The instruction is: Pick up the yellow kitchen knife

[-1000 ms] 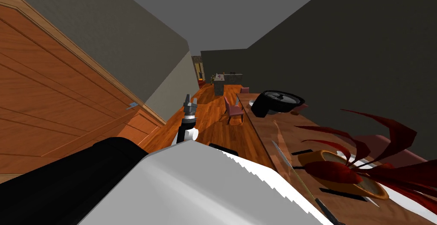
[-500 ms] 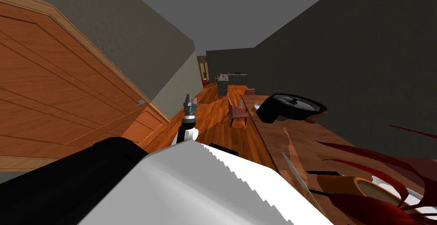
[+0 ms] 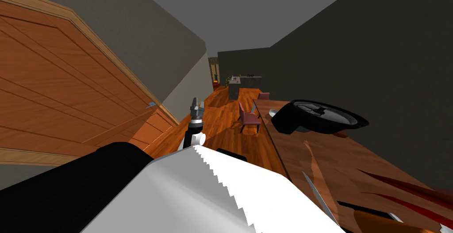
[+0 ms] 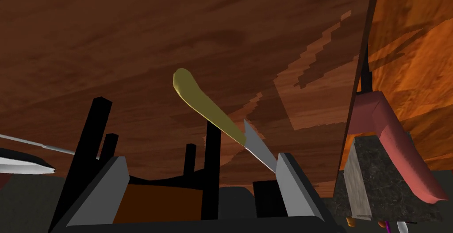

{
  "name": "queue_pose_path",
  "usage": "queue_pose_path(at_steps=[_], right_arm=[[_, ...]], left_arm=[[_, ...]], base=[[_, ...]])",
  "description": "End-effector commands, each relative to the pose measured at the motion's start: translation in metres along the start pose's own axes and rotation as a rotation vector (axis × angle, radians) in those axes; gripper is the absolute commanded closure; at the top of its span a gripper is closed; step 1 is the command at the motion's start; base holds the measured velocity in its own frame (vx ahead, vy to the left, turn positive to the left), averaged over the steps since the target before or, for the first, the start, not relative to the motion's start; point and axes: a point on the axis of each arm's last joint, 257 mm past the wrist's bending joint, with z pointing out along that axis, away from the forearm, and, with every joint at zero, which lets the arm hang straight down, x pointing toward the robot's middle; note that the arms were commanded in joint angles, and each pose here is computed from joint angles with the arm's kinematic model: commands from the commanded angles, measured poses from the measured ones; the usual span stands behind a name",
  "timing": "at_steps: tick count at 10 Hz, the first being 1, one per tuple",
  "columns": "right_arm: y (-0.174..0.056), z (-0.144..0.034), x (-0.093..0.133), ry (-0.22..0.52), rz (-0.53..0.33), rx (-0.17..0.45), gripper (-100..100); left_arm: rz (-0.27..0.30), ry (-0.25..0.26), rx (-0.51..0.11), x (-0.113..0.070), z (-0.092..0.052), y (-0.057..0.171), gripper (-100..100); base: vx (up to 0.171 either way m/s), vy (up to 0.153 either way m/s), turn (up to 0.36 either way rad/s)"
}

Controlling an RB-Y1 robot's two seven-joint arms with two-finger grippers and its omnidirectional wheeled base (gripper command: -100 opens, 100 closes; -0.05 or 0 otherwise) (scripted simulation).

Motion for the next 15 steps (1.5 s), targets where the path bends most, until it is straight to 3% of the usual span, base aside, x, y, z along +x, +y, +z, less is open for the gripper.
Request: queue_pose_path(at_steps=[1, 3, 4, 8, 15], right_arm=[[-0.011, -0.007, 0.022, 0.055, -0.025, 0.016, -100], [-0.013, -0.008, 0.027, 0.065, -0.017, 0.023, -100], [-0.022, -0.015, 0.05, 0.122, -0.036, 0.038, -100], [-0.031, -0.024, 0.074, 0.182, -0.05, 0.052, -100], [-0.053, -0.071, 0.168, 0.437, -0.119, 0.076, -100]], left_arm=[[0.0, 0.0, 0.0, 0.0, 0.0, 0.0, 0], [0.0, 0.0, 0.0, 0.0, 0.0, 0.0, 0], [0.0, 0.0, 0.0, 0.0, 0.0, 0.0, 0], [0.0, 0.0, 0.0, 0.0, 0.0, 0.0, 0], [0.0, 0.0, 0.0, 0.0, 0.0, 0.0, 0]], base=[[0.066, 0.009, 0.189], [0.055, -0.008, 0.071], [0.069, 0.002, 0.219], [0.074, -0.004, 0.105], [0.093, -0.009, 0.184]])
